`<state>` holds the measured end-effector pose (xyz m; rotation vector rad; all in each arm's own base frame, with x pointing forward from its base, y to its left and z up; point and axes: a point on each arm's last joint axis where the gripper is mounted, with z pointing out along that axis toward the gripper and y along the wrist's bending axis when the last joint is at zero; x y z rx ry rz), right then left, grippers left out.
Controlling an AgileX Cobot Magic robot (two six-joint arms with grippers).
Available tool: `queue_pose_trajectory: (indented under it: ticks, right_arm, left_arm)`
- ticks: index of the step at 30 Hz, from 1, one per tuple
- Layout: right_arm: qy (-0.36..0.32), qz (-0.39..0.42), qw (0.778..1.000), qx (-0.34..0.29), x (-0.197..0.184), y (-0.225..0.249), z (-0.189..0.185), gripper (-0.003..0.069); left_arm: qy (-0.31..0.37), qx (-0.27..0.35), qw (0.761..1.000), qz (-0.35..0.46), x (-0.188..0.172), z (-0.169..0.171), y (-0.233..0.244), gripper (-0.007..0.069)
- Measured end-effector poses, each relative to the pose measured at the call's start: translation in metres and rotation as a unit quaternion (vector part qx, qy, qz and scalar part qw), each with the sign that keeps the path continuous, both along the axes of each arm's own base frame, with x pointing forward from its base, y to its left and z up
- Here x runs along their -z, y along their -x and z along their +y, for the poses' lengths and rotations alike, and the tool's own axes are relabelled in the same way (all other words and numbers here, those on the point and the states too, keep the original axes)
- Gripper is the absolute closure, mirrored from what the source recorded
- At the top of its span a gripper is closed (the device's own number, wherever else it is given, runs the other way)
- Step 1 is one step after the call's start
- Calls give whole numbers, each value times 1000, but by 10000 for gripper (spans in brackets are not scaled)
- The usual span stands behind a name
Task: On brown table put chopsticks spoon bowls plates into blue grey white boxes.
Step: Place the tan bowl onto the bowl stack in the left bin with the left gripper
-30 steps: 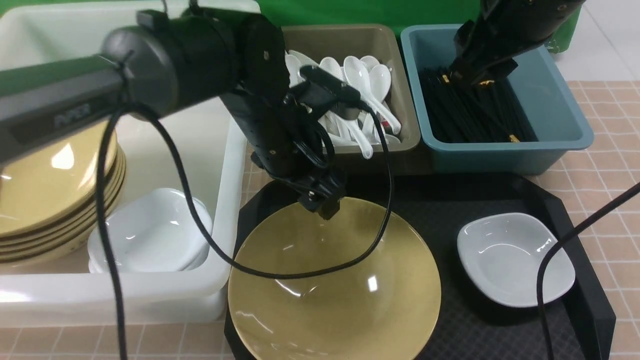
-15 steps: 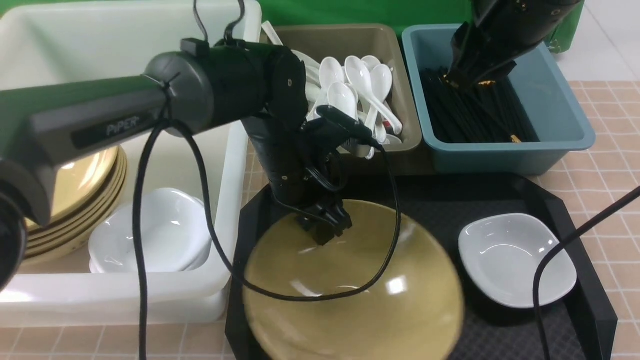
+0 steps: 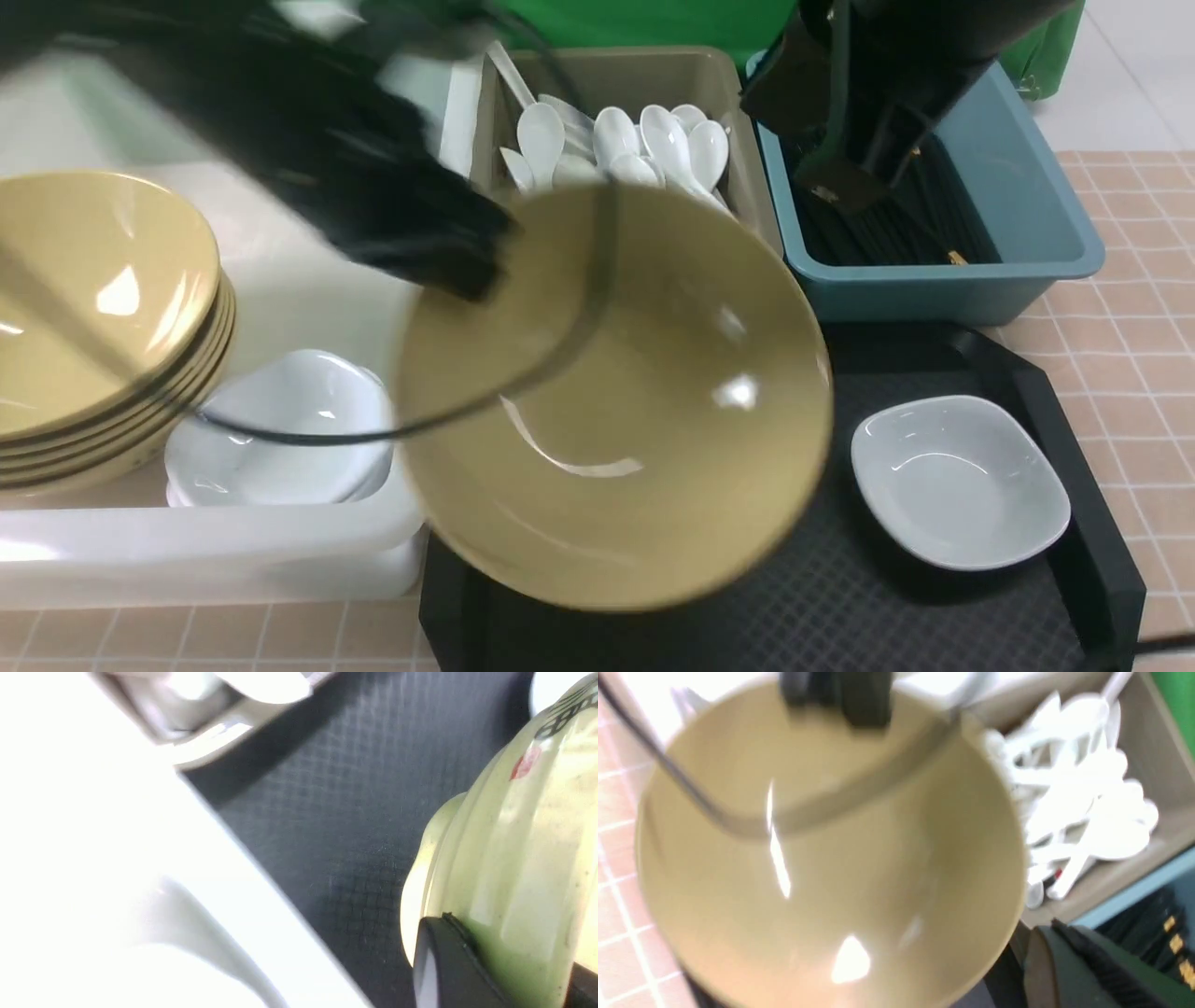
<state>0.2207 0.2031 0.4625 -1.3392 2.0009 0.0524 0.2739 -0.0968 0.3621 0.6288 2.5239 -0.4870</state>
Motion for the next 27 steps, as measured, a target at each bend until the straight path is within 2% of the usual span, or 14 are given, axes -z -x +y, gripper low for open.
queue_pose_trajectory:
  ticks: [2,4,7,9,11,21,27]
  right_arm:
    - [-2,-1,1000,-6,-1,4,2,622]
    - [-2,0,1000,-13,-1,8,5,622]
    - [-5,10,1000,-24,2,10,13,622]
    - [-9,12,1000,-28,3,11,17,622]
    - [-14,14,999,-39,6,12,26,622]
    - [8,33,997,-66,21,12,45,622]
    - [10,33,997,-66,21,12,45,622]
  left_arm:
    - [9,-36,999,-14,-9,22,14,619]
    - [20,-123,991,-43,-20,64,39,619]
    - [22,-280,955,-96,-31,121,73,619]
    - [17,-328,938,-108,-33,138,82,619]
    - [12,-397,910,-121,-34,162,89,619]
    - [-2,-469,882,-44,15,210,42,619]
    - [-14,-491,871,-36,29,223,30,611]
